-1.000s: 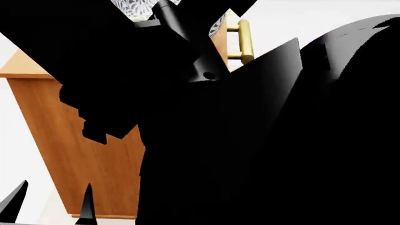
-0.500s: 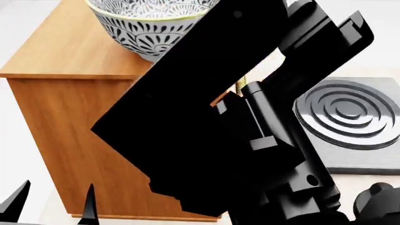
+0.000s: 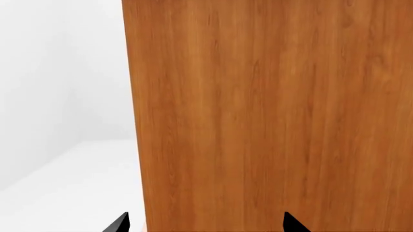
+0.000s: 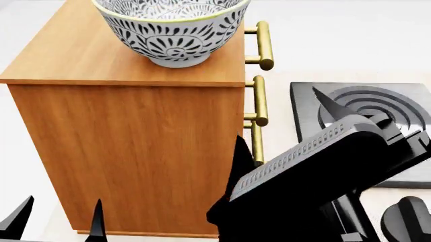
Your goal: Put the bowl on the top of the cabinet.
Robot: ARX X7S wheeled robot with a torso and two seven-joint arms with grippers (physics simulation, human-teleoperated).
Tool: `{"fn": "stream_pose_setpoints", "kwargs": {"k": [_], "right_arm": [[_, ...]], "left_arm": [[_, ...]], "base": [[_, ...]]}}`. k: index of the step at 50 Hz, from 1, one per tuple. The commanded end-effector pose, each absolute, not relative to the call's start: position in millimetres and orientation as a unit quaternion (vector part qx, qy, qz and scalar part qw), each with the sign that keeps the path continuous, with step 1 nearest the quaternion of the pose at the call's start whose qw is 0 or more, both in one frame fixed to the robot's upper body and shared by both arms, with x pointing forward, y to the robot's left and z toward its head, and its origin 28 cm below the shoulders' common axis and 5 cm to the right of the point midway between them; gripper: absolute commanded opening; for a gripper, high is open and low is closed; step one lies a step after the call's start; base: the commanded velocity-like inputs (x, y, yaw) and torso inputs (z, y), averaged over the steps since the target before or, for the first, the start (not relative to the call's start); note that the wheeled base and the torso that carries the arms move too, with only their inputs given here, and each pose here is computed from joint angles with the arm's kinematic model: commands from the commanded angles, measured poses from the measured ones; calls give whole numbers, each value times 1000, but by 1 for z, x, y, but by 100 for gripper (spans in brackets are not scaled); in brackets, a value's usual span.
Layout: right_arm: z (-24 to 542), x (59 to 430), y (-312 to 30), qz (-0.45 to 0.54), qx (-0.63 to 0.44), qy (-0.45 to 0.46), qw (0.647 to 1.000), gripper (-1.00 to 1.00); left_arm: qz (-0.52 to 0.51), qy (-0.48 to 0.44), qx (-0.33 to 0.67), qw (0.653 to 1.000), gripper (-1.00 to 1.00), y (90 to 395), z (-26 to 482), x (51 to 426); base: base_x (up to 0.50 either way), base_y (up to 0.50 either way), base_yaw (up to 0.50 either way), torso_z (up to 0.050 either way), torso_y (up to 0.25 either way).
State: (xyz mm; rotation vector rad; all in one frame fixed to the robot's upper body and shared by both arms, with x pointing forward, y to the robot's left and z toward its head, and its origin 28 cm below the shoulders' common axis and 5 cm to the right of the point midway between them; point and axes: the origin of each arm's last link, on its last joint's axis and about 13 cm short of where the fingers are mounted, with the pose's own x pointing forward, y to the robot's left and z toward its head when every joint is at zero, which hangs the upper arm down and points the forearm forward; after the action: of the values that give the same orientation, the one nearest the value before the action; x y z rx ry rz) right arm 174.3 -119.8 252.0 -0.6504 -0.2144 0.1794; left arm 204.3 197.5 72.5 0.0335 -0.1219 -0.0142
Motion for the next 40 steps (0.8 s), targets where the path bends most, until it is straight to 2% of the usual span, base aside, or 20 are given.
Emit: {"fn": "stream_pose_setpoints", "kwargs": {"k": [1,15,25,40], "right_arm": [[210,176,-133,69,-282,-77,954,100],[146,188,-143,58,-216,-23,974,100],[125,193,-142,56,-166,-5,985,100],[105,201,-139,57,-150,11,987,100]], "left_arm": [[-6,-60,16,998,100,198,71,205],[-2,-60,18,998,100,199,71,204],[-1,-60,17,998,100,200,71,204],[2,-57,15,998,100,202,67,205]], "base": [[0,0,0,0,0],[0,0,0,0,0],[0,0,0,0,0],[0,0,0,0,0]]}}
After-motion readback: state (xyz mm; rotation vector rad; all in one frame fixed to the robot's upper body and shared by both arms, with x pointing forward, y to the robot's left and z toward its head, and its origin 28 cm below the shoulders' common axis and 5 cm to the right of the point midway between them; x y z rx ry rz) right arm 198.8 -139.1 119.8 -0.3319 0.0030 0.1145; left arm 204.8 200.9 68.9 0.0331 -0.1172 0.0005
